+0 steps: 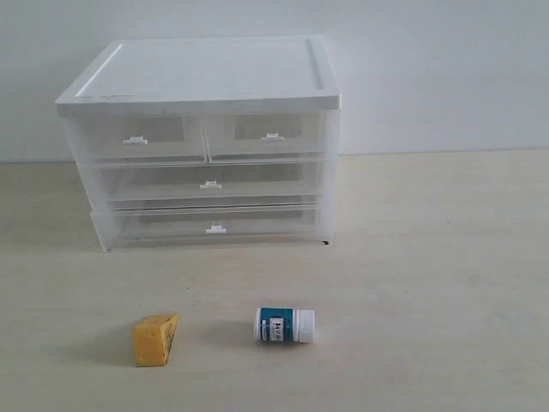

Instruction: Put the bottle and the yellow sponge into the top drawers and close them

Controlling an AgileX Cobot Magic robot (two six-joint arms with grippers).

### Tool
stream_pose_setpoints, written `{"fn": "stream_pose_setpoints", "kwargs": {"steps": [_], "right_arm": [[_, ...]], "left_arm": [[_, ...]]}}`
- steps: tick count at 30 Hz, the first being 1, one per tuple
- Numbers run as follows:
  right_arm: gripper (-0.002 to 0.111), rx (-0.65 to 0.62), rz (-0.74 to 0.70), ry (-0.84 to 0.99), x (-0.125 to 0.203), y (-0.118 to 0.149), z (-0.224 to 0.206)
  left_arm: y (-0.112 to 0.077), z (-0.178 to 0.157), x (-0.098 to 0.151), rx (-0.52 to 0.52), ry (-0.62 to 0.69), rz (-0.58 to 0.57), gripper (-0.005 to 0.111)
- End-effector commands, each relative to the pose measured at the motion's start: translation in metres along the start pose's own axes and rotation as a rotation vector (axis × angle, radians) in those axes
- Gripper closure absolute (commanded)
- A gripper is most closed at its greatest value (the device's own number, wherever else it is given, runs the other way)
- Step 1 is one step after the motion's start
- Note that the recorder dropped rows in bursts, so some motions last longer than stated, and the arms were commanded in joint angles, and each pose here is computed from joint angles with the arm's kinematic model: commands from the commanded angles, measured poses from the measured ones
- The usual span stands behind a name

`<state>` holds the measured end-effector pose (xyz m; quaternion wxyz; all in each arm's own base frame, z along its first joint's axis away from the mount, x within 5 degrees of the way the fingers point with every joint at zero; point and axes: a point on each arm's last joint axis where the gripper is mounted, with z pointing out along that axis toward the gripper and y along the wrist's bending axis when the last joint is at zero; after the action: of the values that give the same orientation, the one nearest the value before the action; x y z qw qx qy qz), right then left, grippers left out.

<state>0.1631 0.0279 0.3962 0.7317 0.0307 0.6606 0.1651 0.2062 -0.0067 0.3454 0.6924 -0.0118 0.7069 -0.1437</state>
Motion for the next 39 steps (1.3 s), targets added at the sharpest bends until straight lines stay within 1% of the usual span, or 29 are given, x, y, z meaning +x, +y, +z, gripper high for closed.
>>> {"fn": "stream_pose_setpoints", "kwargs": {"steps": [1,3,5,9,10,12,13,14,16,18,21,22,23,25,26,28,29,30,32,37,39], "right_arm": [[0.108,0.07,-0.029,0.186,0.026,-0.01,0.031],[0.108,0.074,-0.028,0.243,0.04,-0.012,0.044],[0.108,0.053,-0.032,0.293,0.052,-0.008,0.052],[0.108,-0.045,-0.066,0.387,0.077,0.014,0.065],[0.108,-0.066,-0.074,0.401,0.081,0.019,0.066],[0.108,-0.112,-0.087,0.436,0.093,0.029,0.07],[0.108,-0.145,-0.088,0.46,0.103,0.037,0.074],[0.108,-0.156,-0.087,0.469,0.108,0.04,0.076],[0.108,-0.158,-0.068,0.501,0.119,0.043,0.082],[0.108,-0.157,-0.051,0.529,0.128,0.045,0.087],[0.108,-0.176,-0.05,0.556,0.141,0.05,0.092],[0.106,-0.185,-0.052,0.565,0.145,0.053,0.093],[0.104,-0.195,-0.049,0.568,0.148,0.055,0.094],[0.093,-0.208,-0.03,0.579,0.153,0.06,0.095],[0.08,-0.206,0.015,0.587,0.156,0.063,0.095],[0.069,-0.213,0.035,0.572,0.157,0.065,0.098],[0.069,-0.21,0.043,0.575,0.158,0.065,0.1],[0.069,-0.197,0.081,0.583,0.16,0.067,0.105],[0.069,-0.173,0.139,0.605,0.167,0.069,0.115],[0.069,-0.125,0.217,0.655,0.185,0.071,0.133],[0.069,-0.097,0.308,0.669,0.197,0.072,0.142]], "left_arm": [[0.007,0.034,0.035,0.075,0.176,-0.09,0.103],[0.01,0.048,0.052,0.119,0.234,-0.15,0.103],[0.015,0.06,0.068,0.122,0.292,-0.186,0.103],[0.028,0.082,0.101,0.107,0.413,-0.217,0.103],[0.029,0.086,0.106,0.115,0.427,-0.228,0.103],[0.029,0.096,0.115,0.168,0.44,-0.243,0.103],[0.028,0.105,0.119,0.225,0.434,-0.267,0.103],[0.028,0.109,0.12,0.245,0.429,-0.283,0.103],[0.03,0.117,0.125,0.265,0.422,-0.275,0.103],[0.034,0.123,0.132,0.259,0.42,-0.283,0.103],[0.043,0.132,0.138,0.198,0.359,-0.36,0.103],[0.045,0.134,0.14,0.189,0.335,-0.38,0.103],[0.046,0.136,0.141,0.19,0.311,-0.403,0.103],[0.045,0.138,0.14,0.22,0.262,-0.45,0.103],[0.042,0.138,0.142,0.279,0.253,-0.426,0.103],[0.041,0.139,0.151,0.31,0.282,-0.33,0.103],[0.042,0.139,0.153,0.3,0.282,-0.352,0.103],[0.047,0.142,0.155,0.269,0.252,-0.401,0.103],[0.05,0.144,0.157,0.239,0.239,-0.433,0.103],[0.051,0.145,0.162,0.242,0.247,-0.44,0.103],[0.051,0.145,0.164,0.252,0.247,-0.443,0.103]]}}
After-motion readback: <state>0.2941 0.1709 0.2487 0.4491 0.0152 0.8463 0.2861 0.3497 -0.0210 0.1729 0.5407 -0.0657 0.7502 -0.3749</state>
